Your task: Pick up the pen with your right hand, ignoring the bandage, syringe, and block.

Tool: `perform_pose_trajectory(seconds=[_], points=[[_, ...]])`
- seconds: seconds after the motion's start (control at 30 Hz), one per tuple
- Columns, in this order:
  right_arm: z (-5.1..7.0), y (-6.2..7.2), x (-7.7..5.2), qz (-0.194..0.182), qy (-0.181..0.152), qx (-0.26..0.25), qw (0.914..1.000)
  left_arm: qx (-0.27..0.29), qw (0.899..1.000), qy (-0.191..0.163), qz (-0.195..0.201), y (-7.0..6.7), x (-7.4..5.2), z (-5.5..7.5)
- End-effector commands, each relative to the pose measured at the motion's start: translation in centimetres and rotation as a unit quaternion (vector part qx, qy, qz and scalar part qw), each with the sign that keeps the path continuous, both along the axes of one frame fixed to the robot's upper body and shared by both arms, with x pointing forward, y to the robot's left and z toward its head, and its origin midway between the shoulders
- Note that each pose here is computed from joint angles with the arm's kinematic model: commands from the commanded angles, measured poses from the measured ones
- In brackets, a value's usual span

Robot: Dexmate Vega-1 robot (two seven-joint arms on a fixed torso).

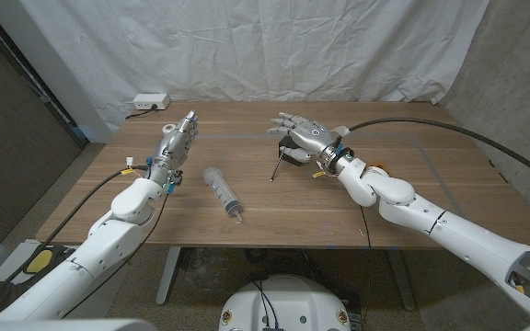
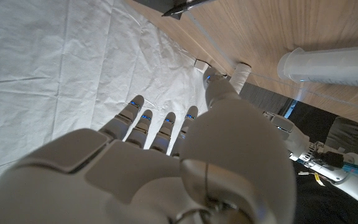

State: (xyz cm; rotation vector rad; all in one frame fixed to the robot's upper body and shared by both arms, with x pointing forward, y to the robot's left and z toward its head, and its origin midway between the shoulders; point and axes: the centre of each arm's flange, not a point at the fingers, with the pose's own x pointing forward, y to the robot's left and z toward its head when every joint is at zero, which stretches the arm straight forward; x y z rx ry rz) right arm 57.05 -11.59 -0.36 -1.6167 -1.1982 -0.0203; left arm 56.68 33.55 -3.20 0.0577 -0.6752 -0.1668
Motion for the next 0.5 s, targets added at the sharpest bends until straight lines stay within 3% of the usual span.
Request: perform_pose_trajectory(seconds=[0.03, 0.5], points=[[-0.6, 0.0, 0.3, -0.024, -0.025, -0.032, 0.9989, 0.002, 1.0, 0.002, 0.0, -0.1, -0.1, -0.2], [-2.0, 0.3, 0.5, -0.02, -0.061, -0.034, 0.9974, 0.007, 1.0, 0.002, 0.001, -0.4, -0.7, 0.0]])
